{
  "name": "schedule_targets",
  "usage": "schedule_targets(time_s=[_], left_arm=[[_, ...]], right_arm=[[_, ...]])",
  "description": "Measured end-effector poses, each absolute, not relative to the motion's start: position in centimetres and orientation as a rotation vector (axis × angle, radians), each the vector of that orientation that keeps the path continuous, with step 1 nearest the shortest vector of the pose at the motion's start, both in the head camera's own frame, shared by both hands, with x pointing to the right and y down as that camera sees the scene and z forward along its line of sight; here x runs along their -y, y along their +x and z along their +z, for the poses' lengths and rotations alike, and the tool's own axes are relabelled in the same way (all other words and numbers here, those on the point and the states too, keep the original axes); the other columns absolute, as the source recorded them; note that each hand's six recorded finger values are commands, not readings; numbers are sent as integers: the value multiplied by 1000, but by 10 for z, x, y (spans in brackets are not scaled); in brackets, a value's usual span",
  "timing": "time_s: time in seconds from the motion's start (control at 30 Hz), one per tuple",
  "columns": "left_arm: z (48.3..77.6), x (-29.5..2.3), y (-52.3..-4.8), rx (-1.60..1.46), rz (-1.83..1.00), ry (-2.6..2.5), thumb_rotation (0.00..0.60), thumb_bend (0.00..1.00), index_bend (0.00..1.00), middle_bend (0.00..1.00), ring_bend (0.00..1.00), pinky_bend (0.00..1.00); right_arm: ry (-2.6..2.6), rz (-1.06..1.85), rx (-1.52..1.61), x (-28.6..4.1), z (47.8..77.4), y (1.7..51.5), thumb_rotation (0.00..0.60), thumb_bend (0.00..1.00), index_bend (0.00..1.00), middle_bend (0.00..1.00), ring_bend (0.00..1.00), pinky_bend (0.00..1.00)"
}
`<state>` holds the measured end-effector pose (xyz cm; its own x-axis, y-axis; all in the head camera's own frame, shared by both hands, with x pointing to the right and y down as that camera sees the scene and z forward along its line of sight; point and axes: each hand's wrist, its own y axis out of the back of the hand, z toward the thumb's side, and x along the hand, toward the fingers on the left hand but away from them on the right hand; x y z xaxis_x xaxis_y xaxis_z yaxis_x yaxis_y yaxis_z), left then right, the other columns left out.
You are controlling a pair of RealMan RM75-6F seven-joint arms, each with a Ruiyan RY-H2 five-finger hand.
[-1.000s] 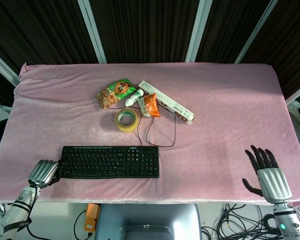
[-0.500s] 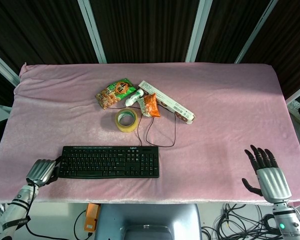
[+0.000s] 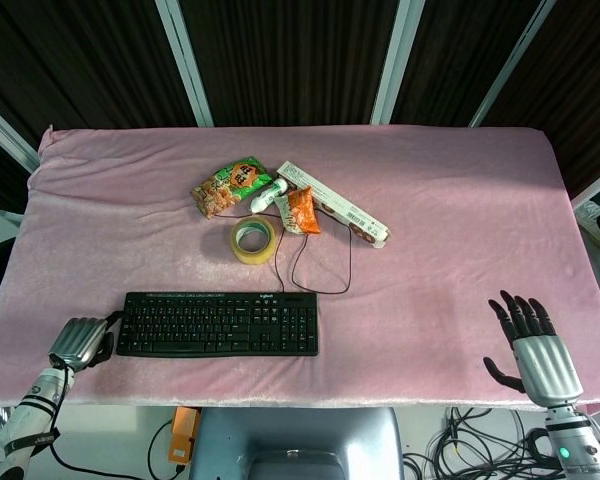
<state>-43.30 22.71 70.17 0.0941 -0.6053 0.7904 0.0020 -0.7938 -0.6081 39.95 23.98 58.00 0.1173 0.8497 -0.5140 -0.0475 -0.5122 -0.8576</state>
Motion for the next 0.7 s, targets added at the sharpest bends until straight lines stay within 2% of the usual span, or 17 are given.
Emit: schedule_targets(time_s=[0.3, 0.47, 0.6, 0.63, 0.7], left_arm=[[706, -230, -433, -565, -1763, -1934, 600, 799, 253, 1000, 1000, 1000], [694, -221, -431, -617, -1708, -1901, 600, 761, 138, 1000, 1000, 1000], [667, -209, -431, -729, -1603, -1827, 600, 720, 61, 1000, 1000, 1000], [659, -206, -432, -759, -1576, -1804, 600, 700, 44, 983, 991, 1000], [636, -202, -434, -837, -1511, -1742, 600, 651, 16, 835, 873, 938]], right_arm=[[-1634, 1496, 803, -239, 579, 401, 600, 406, 0, 0, 0, 0], [-1633, 1497, 805, -239, 579, 401, 600, 406, 0, 0, 0, 0], [-1631, 1498, 808, -238, 579, 402, 600, 406, 0, 0, 0, 0], [-1630, 1498, 810, -238, 578, 402, 600, 406, 0, 0, 0, 0], [-1629, 1498, 812, -238, 578, 403, 600, 407, 0, 0, 0, 0]])
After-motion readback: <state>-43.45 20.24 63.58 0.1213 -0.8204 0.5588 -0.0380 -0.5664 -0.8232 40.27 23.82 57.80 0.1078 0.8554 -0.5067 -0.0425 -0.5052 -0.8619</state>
